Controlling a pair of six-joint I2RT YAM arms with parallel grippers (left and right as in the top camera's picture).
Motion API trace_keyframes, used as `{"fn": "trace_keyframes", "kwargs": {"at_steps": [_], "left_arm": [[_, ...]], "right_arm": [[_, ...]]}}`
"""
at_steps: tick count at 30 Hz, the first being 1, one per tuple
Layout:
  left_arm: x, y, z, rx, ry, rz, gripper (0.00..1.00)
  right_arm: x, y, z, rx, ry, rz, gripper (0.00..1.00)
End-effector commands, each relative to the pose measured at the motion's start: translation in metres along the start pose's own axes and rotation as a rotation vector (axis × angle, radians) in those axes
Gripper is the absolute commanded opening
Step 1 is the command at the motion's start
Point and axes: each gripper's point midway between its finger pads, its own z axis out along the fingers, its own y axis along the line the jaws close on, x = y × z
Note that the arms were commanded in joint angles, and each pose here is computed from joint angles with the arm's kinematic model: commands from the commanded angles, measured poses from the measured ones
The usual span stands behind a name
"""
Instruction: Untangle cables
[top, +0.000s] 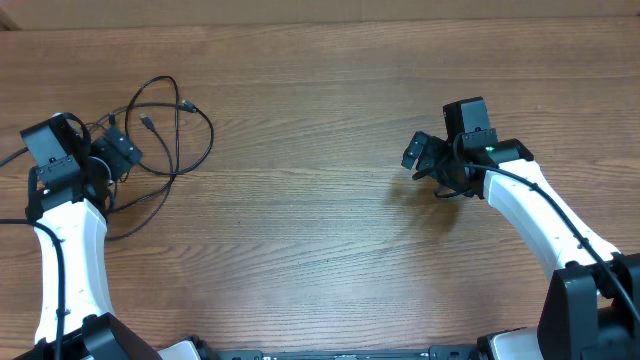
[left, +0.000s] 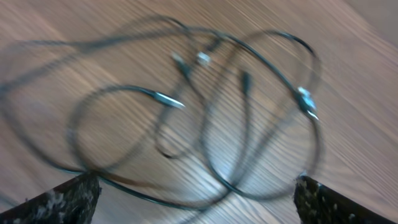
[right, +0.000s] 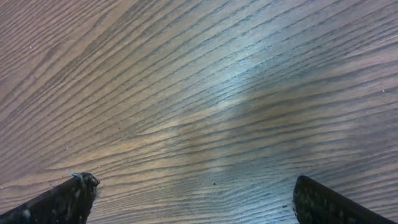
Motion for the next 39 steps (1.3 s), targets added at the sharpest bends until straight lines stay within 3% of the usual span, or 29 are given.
{"fn": "trace_keyframes", "kwargs": {"at_steps": [1,22,39], "left_arm": [[0.009,-0.045,-0.015,0.241,0.070,0.008,1.00],[0.109,-0.129,-0.030,0.391,0.340,0.284,0.99],[0.110,-0.130,-0.030,0.389,0.341,0.291,0.99]], "right_arm": [[-0.002,0.001,-0.002,0.001,-0.014,-0.007,1.00],[-0.002,0.001,-0.002,0.001,-0.014,-0.007,1.00],[-0.002,0.001,-0.002,0.001,-0.014,-0.007,1.00]]}}
